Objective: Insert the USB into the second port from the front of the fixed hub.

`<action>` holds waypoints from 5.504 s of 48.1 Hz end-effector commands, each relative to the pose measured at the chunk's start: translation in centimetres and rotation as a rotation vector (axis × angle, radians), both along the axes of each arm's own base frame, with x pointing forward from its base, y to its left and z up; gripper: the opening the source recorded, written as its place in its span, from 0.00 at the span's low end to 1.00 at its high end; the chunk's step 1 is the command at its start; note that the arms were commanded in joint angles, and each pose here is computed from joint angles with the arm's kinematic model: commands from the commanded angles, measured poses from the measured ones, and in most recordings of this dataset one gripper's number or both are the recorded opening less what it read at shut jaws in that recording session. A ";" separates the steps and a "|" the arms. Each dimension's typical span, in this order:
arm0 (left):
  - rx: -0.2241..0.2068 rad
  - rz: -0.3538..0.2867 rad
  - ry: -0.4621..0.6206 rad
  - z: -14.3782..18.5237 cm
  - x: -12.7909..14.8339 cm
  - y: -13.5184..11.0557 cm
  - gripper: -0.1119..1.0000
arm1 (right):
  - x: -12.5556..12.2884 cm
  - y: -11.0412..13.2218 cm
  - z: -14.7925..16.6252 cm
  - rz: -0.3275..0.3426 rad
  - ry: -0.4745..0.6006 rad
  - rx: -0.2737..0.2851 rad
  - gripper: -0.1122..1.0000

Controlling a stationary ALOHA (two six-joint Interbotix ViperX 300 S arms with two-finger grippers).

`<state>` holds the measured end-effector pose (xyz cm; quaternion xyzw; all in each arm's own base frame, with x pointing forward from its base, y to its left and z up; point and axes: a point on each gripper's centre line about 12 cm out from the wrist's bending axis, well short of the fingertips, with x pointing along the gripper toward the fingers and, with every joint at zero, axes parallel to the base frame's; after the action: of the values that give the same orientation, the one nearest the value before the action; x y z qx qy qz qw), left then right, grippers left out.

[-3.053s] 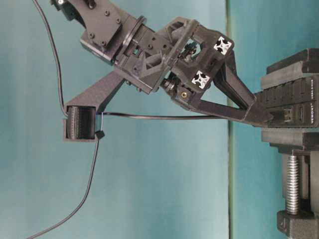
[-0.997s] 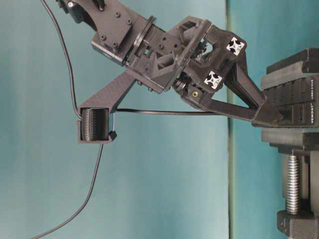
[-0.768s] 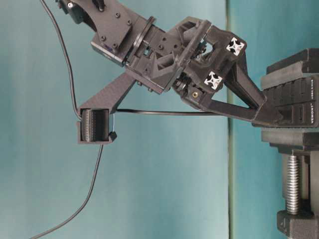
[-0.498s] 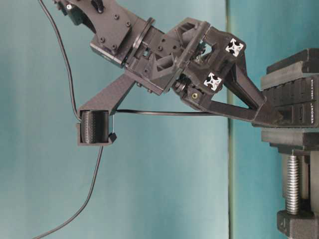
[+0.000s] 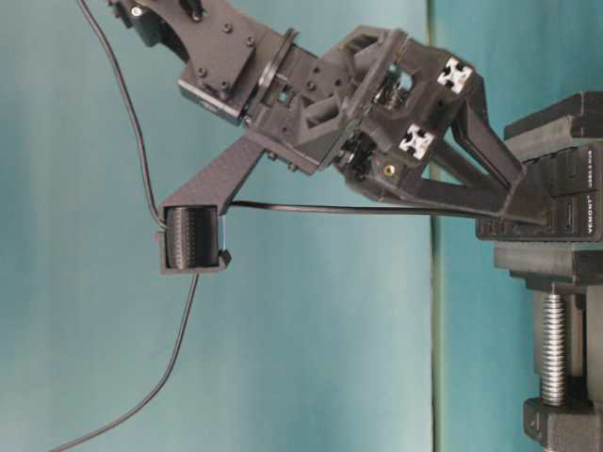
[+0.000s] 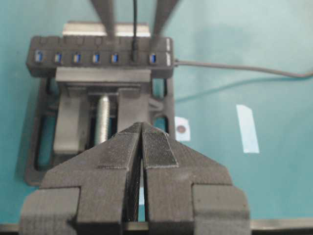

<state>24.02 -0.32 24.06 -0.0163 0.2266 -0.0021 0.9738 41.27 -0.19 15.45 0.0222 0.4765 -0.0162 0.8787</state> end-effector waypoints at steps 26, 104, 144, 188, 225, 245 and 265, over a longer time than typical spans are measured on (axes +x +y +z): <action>-0.003 0.003 -0.031 0.8 0.2 0.0 0.10 | 0.4 0.0 2.0 -0.003 -0.068 0.001 0.82; -0.004 0.003 -0.023 0.6 0.2 0.0 0.10 | -2.6 0.4 5.4 0.007 -0.176 0.002 0.82; -0.029 0.015 -0.012 0.2 0.1 0.0 0.10 | -2.8 0.5 5.6 0.009 -0.181 0.005 0.82; -0.029 0.015 -0.015 0.2 0.1 0.0 0.10 | -2.8 0.6 5.6 0.009 -0.213 0.006 0.82; -0.029 0.014 -0.015 0.1 0.1 0.0 0.10 | -2.8 0.5 5.6 0.010 -0.213 0.005 0.82; -0.030 0.015 -0.027 0.3 0.1 0.0 0.10 | -2.8 0.6 5.5 0.009 -0.210 0.006 0.82; -0.031 0.016 -0.027 0.3 0.2 0.0 0.10 | -2.8 0.5 5.3 0.008 -0.204 0.005 0.82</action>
<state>23.88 -0.28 23.58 -0.0337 0.2259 0.0025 0.9736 38.46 0.24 19.59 0.0210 0.4009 -0.0089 0.9158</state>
